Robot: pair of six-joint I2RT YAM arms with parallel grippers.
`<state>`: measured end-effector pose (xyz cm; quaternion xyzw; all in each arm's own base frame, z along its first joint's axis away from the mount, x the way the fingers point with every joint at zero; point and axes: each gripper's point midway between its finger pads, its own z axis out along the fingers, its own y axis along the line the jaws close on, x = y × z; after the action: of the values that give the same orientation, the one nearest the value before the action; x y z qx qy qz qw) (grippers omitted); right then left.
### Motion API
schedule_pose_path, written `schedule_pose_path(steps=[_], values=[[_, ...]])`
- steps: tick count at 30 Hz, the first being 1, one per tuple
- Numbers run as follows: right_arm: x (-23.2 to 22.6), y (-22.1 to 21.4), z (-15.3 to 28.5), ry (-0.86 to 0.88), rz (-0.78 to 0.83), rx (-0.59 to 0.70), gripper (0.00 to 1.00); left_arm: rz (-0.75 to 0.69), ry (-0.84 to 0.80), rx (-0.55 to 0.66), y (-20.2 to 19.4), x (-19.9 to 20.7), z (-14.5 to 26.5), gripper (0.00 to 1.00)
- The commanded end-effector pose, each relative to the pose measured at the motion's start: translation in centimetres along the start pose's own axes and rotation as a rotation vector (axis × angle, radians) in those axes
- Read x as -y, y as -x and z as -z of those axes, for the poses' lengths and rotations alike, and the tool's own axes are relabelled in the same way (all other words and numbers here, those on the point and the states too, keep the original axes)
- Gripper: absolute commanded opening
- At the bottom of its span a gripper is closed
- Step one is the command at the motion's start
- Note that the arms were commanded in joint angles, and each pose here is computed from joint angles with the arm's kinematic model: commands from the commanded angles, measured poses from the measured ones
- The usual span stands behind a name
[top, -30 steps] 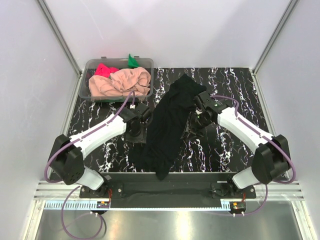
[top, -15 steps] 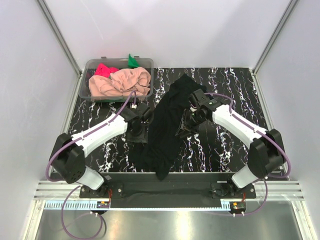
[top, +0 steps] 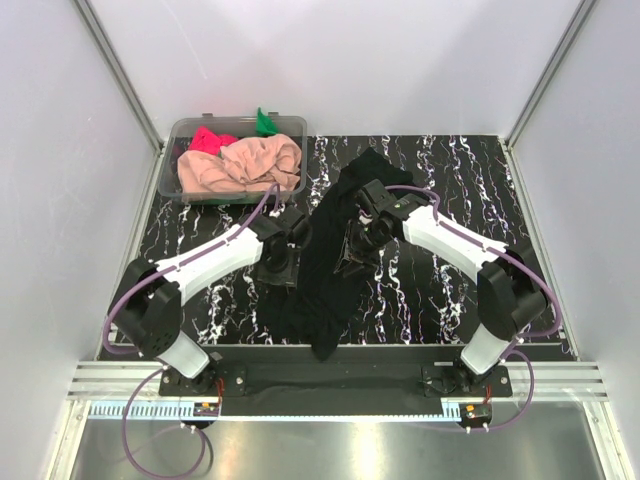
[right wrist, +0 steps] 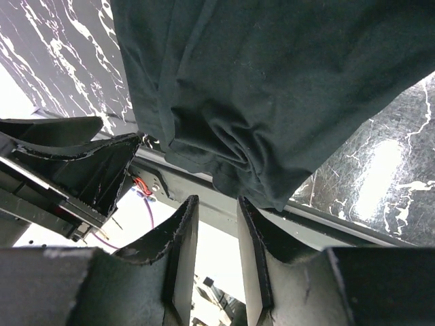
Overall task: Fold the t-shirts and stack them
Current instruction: Fold the tshirt
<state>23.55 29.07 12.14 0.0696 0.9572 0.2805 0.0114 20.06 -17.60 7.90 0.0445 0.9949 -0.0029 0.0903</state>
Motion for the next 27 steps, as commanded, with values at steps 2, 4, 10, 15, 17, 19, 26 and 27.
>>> schedule_pose_path(steps=[2, 4, 10, 15, 17, 19, 26, 27], values=[[-0.7, 0.1, 0.1, 0.031, 0.025, 0.007, 0.36, -0.013, -0.043, 0.045, 1.6, 1.2, 0.7, 0.55], [-0.4, -0.2, 0.0, 0.030, 0.019, 0.002, 0.36, -0.012, -0.043, 0.045, 1.5, 1.1, 0.6, 0.55], [0.1, -1.6, -1.7, 0.029, -0.002, -0.039, 0.36, -0.036, -0.046, 0.028, 1.3, 1.2, -0.6, 0.55], [0.1, -2.5, -3.9, 0.014, 0.013, -0.068, 0.36, -0.046, -0.065, -0.001, 0.9, 1.4, -2.1, 0.55], [0.2, -2.8, -4.5, 0.000, 0.019, -0.072, 0.36, -0.056, -0.063, -0.013, 0.8, 1.4, -2.5, 0.55], [0.9, -3.1, -4.9, -0.019, 0.010, -0.077, 0.36, -0.063, -0.057, -0.028, 0.6, 1.5, -3.0, 0.55], [3.2, -6.0, -6.6, -0.091, -0.017, -0.135, 0.37, -0.046, -0.073, -0.058, -0.6, 1.5, -4.6, 0.55], [3.4, -6.3, -6.9, -0.099, -0.013, -0.140, 0.37, -0.043, -0.075, -0.061, -0.8, 1.5, -4.8, 0.55]])
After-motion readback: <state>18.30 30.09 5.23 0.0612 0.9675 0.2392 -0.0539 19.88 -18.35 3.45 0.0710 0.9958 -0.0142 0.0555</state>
